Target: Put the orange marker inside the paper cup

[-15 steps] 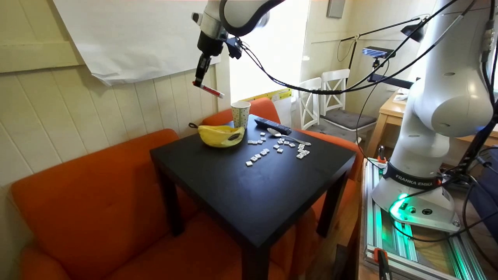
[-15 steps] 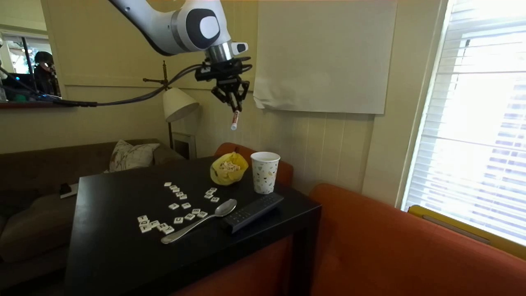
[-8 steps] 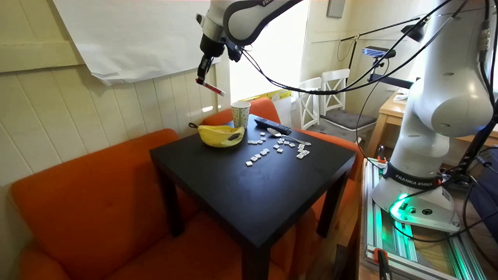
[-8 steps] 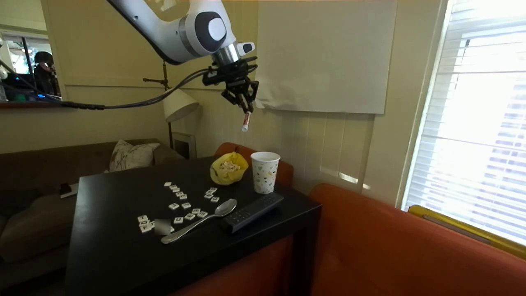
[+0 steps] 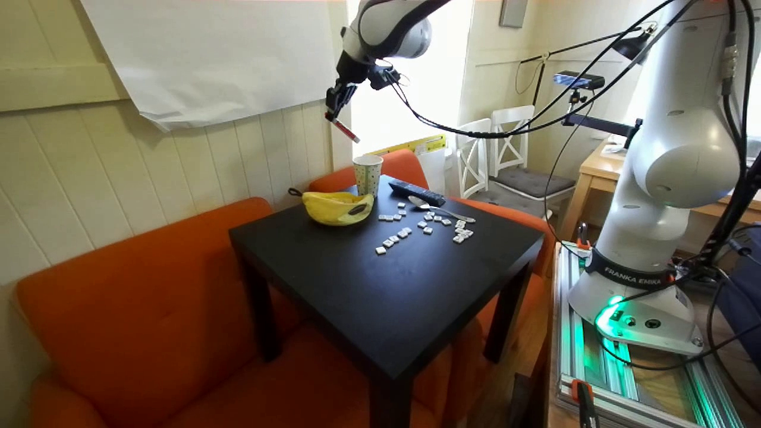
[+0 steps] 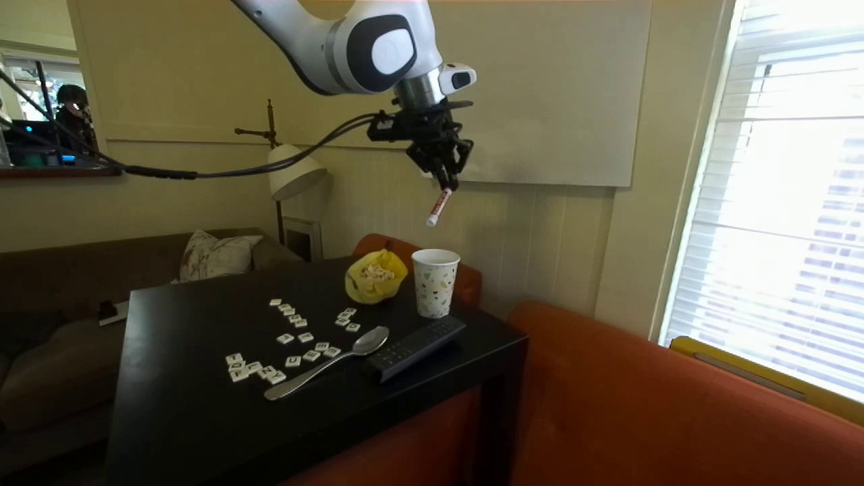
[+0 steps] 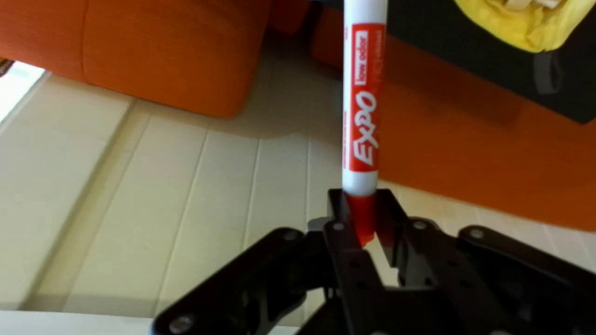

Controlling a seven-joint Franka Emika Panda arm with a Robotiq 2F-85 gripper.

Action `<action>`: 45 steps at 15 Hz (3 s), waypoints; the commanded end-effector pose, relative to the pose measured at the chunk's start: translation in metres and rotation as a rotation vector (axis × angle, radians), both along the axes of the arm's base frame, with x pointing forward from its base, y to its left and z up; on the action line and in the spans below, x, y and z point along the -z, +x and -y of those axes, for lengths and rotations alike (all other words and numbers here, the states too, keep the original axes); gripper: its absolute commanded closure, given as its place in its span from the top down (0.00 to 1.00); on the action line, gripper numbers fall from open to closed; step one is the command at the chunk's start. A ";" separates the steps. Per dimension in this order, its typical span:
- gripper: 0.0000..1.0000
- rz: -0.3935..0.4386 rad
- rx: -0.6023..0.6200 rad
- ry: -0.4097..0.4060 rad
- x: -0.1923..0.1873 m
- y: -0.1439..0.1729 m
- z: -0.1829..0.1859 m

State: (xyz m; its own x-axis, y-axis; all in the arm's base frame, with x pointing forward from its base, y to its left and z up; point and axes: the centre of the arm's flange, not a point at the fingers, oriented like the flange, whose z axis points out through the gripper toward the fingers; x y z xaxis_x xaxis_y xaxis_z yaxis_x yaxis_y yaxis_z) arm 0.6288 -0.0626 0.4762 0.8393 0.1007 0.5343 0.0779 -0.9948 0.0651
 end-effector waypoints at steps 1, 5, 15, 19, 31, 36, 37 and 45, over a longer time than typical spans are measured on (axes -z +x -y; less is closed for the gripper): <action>0.05 0.090 0.057 0.122 0.013 -0.029 0.040; 0.06 0.162 0.009 0.204 0.025 -0.058 0.057; 0.05 0.178 -0.007 0.212 0.024 -0.050 0.054; 0.05 0.171 -0.001 0.256 0.029 -0.055 0.076; 0.06 0.239 -0.186 0.568 0.056 -0.089 0.123; 0.05 0.298 -0.240 0.612 0.082 -0.099 0.137; 0.05 0.311 -0.241 0.625 0.087 -0.099 0.133; 0.05 0.305 -0.226 0.603 0.087 -0.096 0.135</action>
